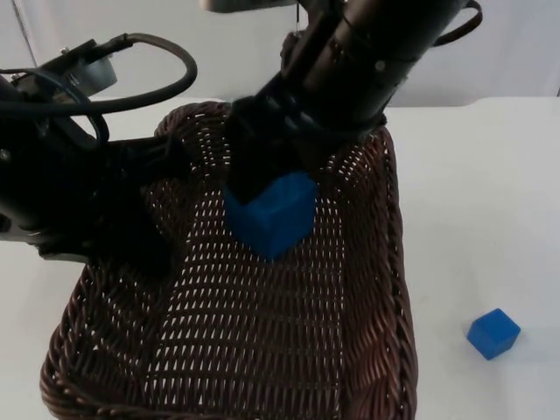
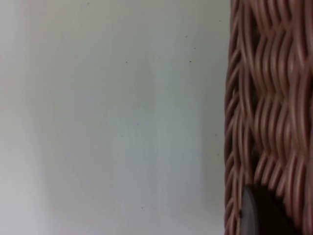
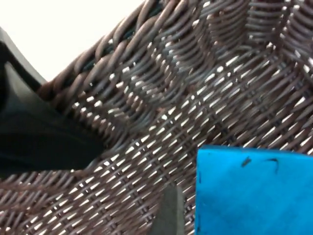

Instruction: Pick up the basket with the left hand and place the largest block into the basket with the right hand.

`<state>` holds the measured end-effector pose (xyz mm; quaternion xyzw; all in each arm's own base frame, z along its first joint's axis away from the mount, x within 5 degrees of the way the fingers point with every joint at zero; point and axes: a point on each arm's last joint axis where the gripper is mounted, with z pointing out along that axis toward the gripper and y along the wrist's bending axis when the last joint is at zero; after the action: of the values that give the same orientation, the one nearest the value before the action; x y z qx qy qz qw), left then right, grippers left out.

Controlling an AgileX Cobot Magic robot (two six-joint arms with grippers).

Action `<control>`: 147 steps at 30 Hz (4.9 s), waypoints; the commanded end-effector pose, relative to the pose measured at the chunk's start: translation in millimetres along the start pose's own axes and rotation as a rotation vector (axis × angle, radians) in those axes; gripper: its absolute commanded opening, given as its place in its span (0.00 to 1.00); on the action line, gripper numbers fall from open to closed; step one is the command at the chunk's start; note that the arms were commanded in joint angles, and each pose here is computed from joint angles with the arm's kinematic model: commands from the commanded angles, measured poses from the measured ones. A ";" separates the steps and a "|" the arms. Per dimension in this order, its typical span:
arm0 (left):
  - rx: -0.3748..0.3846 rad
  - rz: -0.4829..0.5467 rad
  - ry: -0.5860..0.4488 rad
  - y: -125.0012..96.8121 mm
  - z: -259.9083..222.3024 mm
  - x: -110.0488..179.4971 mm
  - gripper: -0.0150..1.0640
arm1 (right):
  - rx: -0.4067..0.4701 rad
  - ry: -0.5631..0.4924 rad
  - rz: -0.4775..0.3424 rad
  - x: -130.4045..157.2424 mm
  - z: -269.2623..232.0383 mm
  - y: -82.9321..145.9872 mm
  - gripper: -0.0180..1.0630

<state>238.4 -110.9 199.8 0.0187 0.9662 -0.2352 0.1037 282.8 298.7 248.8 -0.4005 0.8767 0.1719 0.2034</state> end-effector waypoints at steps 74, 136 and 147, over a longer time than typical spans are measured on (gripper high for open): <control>-0.004 -0.024 -0.149 0.3 -4.5 -12.3 0.01 | 0.071 -0.542 -0.173 128.5 -227.5 44.4 0.67; -0.089 -0.054 0.054 39.5 83.8 -12.7 0.01 | 0.070 -0.544 -0.172 128.4 -227.6 44.5 0.67; -0.094 -0.063 0.066 41.4 87.3 -11.7 0.17 | 0.069 -0.542 -0.172 128.5 -227.5 44.5 0.67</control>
<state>269.5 -114.2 107.7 0.0037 0.9802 -0.1871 0.0649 123.5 139.4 386.3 -0.4013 0.7639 0.2245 0.4528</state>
